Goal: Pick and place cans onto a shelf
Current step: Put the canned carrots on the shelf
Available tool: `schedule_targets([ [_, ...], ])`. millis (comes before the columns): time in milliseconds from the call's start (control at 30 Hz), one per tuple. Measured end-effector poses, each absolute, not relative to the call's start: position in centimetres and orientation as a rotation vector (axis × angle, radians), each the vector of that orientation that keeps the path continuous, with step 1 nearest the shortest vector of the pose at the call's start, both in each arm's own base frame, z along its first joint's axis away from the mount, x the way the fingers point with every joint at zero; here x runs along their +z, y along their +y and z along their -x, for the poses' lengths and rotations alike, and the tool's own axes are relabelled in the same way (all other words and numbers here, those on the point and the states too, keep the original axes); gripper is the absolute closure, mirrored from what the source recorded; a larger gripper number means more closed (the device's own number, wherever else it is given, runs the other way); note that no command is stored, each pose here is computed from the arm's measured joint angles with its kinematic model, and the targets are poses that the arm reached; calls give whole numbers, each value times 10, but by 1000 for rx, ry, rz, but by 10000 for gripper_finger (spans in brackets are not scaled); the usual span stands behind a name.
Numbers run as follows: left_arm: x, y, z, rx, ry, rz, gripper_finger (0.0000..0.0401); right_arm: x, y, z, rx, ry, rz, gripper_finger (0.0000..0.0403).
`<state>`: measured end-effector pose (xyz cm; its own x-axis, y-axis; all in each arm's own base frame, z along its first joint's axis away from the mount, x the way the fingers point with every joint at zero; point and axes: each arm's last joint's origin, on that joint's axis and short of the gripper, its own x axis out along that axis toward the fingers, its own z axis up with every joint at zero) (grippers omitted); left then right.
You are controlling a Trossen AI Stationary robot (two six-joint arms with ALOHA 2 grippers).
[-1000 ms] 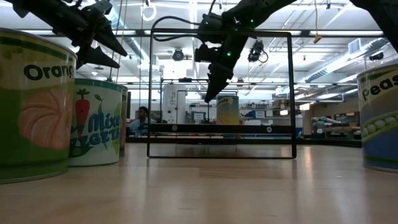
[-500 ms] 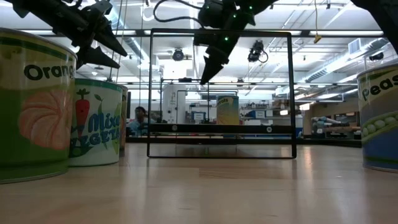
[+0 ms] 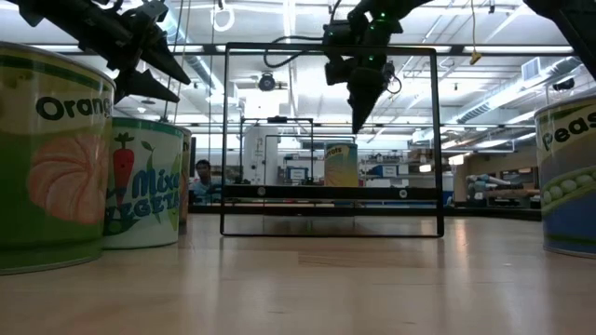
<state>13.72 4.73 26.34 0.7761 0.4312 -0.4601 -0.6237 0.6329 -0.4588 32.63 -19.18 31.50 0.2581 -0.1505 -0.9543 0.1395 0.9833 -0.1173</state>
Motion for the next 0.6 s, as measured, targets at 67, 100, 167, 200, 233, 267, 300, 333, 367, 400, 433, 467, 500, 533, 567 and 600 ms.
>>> schedule_targets([
  [67, 263, 47, -137, 615, 323, 643, 186, 315, -194, -325, -190, 1299, 7, 47],
  [100, 263, 47, -137, 615, 323, 643, 186, 315, -195, -324, -187, 1293, -3, 47],
  [167, 263, 47, -137, 615, 323, 643, 186, 315, -198, -321, -199, 1294, -22, 47],
  [200, 263, 47, -137, 616, 324, 643, 186, 315, -199, -320, -205, 1295, -30, 48],
  [233, 263, 47, -137, 616, 324, 643, 186, 314, -199, -319, -211, 1295, -37, 49],
  [267, 263, 47, -137, 616, 324, 643, 186, 312, -199, -317, -215, 1301, -44, 50],
  [300, 263, 47, -137, 614, 324, 644, 186, 308, -198, -314, -214, 1314, -53, 51],
  [333, 263, 47, -137, 613, 324, 644, 186, 304, -197, -311, -213, 1323, -60, 53],
  [367, 263, 47, -137, 613, 324, 644, 186, 299, -194, -308, -213, 1327, -66, 54],
  [400, 263, 47, -137, 613, 325, 644, 186, 294, -191, -305, -214, 1325, -66, 56],
  [433, 263, 47, -137, 613, 324, 644, 186, 290, -188, -302, -221, 1312, -61, 57],
  [467, 263, 47, -137, 613, 324, 644, 186, 286, -186, -298, -230, 1288, -53, 58],
  [500, 263, 47, -137, 613, 324, 644, 186, 283, -183, -296, -247, 1257, -39, 60],
  [533, 263, 47, -137, 613, 324, 644, 186, 281, -181, -293, -267, 1225, -21, 61],
  [567, 263, 47, -137, 613, 324, 644, 186, 279, -179, -291, -281, 1200, -6, 62],
  [600, 263, 47, -137, 613, 324, 644, 186, 278, -178, -289, -291, 1175, 6, 63],
])
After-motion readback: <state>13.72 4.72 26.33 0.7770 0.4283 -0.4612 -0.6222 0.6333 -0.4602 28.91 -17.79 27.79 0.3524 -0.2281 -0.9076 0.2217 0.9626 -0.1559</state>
